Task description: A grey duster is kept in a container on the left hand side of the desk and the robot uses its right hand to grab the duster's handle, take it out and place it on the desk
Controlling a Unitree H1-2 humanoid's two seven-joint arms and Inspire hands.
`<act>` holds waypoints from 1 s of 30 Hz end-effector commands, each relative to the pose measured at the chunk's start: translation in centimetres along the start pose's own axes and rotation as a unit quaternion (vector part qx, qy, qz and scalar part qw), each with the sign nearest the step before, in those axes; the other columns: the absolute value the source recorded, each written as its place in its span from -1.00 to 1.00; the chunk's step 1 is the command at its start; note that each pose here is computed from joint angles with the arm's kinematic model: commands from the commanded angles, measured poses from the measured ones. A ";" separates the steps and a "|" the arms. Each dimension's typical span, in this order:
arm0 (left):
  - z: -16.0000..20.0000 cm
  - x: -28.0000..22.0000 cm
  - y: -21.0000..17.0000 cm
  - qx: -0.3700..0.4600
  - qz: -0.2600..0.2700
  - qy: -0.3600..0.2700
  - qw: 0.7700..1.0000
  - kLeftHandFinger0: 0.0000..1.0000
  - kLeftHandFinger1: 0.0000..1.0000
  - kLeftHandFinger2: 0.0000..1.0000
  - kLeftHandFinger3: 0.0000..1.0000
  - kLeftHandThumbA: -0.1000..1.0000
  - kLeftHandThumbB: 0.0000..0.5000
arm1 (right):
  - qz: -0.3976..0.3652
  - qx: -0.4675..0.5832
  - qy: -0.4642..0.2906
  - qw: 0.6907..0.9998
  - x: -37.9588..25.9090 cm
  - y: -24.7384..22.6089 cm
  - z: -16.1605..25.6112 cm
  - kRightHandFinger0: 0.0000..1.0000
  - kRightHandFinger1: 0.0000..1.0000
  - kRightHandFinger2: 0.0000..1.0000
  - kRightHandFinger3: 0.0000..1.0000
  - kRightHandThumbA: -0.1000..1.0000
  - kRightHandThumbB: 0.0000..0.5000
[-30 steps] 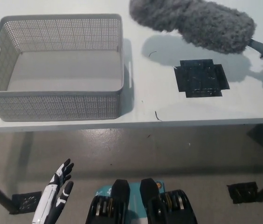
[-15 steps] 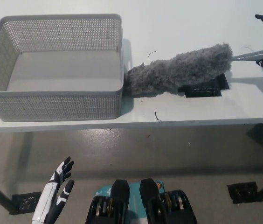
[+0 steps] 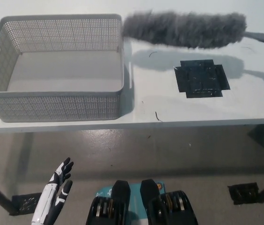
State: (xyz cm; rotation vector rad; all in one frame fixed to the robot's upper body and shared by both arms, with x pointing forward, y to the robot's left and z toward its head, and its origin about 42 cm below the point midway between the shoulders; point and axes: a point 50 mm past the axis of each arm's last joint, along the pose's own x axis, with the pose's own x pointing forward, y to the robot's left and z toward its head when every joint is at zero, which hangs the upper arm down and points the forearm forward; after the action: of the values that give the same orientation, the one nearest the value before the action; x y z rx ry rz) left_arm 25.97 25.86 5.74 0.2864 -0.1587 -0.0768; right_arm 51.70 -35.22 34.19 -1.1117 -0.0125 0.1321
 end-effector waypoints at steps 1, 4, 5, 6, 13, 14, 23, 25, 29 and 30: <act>0.9 -0.5 1.3 0.011 0.021 -0.027 0.999 1.00 1.00 1.00 1.00 0.91 -0.41 | 0.105 0.029 0.006 0.994 -7.2 -20.1 5.7 1.00 1.00 1.00 1.00 0.01 1.00; 0.9 -0.3 1.5 0.011 0.023 -0.029 0.999 1.00 1.00 1.00 1.00 0.91 -0.44 | 0.010 -0.067 0.010 0.998 -11.2 -23.8 8.2 1.00 1.00 1.00 1.00 0.16 1.00; 0.9 -0.2 1.6 0.013 0.023 -0.029 0.999 1.00 1.00 1.00 1.00 0.94 -0.47 | -0.027 -0.083 0.004 0.996 -13.3 -25.9 9.3 1.00 1.00 1.00 1.00 0.29 1.00; 0.9 -0.1 1.7 0.013 0.023 -0.029 0.999 1.00 1.00 1.00 1.00 0.94 -0.47 | -0.037 -0.083 -0.003 0.996 -14.0 -26.6 9.8 1.00 1.00 1.00 1.00 0.30 1.00; 0.6 -0.3 1.6 0.015 0.023 -0.025 0.999 1.00 1.00 1.00 1.00 0.93 -0.44 | -0.118 -0.229 -0.014 0.966 -23.1 -27.6 16.3 1.00 1.00 1.00 1.00 0.22 0.05; 0.6 -0.4 1.6 0.011 0.022 -0.023 0.999 1.00 1.00 1.00 1.00 0.91 -0.44 | -0.107 -0.219 0.003 0.970 -22.4 -27.4 15.2 1.00 1.00 1.00 1.00 0.31 0.39; 0.5 -0.8 1.3 0.009 0.018 -0.025 0.999 1.00 1.00 1.00 1.00 0.95 -0.42 | -0.021 -0.065 -0.109 0.992 -19.8 -26.5 9.7 1.00 1.00 1.00 1.00 0.75 1.00; 0.6 -0.8 1.3 0.010 0.019 -0.024 0.999 1.00 1.00 1.00 1.00 0.96 -0.41 | -0.060 0.055 -0.255 0.964 -20.8 -25.5 7.8 1.00 1.00 1.00 1.00 0.72 0.74; 0.8 -0.2 1.5 0.011 0.018 -0.030 0.999 1.00 1.00 1.00 1.00 0.97 -0.46 | -0.144 0.166 -0.513 0.830 -24.2 -19.5 7.9 1.00 1.00 1.00 1.00 0.81 0.70; 0.8 -0.1 1.5 0.008 0.017 -0.031 0.999 1.00 1.00 1.00 1.00 0.98 -0.49 | -0.164 0.169 -0.536 0.811 -25.2 -17.8 8.1 1.00 1.00 1.00 1.00 0.92 0.83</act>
State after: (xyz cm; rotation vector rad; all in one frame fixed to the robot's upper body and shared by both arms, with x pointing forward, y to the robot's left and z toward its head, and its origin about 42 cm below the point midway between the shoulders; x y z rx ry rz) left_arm 25.44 26.01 5.25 0.2839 -0.1375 -0.0727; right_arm 42.59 -39.94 50.09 -1.1171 -0.0889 0.2397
